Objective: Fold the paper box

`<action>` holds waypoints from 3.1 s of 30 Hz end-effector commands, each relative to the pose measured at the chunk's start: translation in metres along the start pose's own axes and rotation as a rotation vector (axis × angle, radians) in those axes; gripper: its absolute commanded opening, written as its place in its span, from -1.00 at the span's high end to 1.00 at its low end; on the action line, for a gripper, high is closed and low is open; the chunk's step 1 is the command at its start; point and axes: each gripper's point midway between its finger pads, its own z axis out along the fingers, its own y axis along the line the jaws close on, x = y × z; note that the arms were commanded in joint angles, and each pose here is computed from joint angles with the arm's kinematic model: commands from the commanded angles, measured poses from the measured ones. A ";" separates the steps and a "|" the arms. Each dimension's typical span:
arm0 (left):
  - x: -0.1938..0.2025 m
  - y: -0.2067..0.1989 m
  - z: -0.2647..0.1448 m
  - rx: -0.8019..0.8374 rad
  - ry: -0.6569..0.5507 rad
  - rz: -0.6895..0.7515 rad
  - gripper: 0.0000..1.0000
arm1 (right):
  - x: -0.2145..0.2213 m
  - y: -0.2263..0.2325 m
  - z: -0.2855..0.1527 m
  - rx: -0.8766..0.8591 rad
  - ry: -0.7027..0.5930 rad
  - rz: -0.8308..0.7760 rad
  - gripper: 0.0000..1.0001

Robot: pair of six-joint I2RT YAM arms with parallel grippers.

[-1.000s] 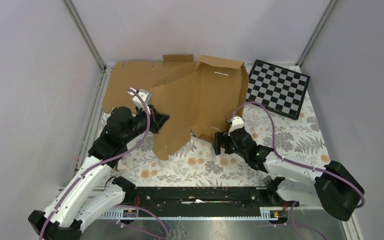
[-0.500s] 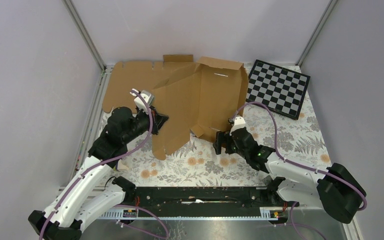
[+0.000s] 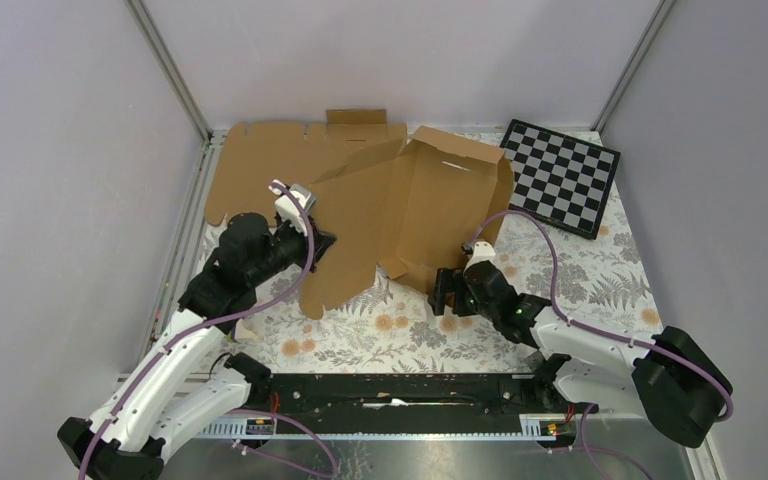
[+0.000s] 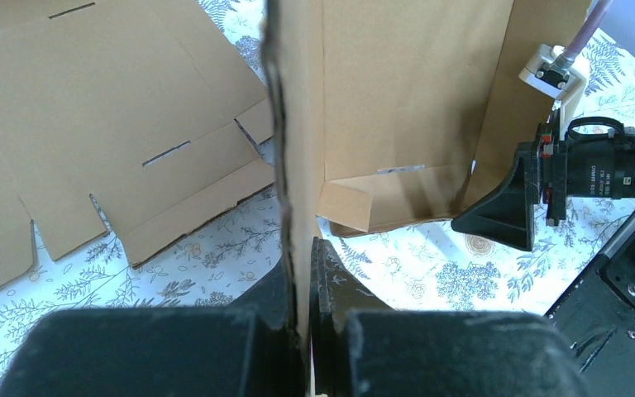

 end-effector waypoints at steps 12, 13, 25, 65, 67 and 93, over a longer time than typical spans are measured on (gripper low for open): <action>-0.005 0.001 0.000 0.001 0.002 0.057 1.00 | -0.014 -0.065 -0.029 0.350 -0.086 0.038 -0.99; -0.005 0.002 0.001 -0.003 0.004 0.059 1.00 | -0.018 -0.070 -0.033 0.384 -0.099 0.025 -0.99; -0.004 0.010 0.000 -0.042 0.009 0.082 1.00 | -0.055 -0.074 -0.053 0.347 -0.133 0.111 -0.99; -0.002 0.007 -0.004 -0.035 -0.059 0.043 1.00 | -0.097 -0.040 -0.013 -0.075 -0.131 0.030 -0.59; -0.005 0.002 -0.002 -0.014 -0.073 0.002 1.00 | -0.097 -0.035 -0.013 -0.106 -0.131 0.026 -0.38; -0.020 -0.001 0.008 -0.015 -0.146 -0.149 0.13 | -0.104 -0.031 -0.041 -0.142 -0.264 -0.126 1.00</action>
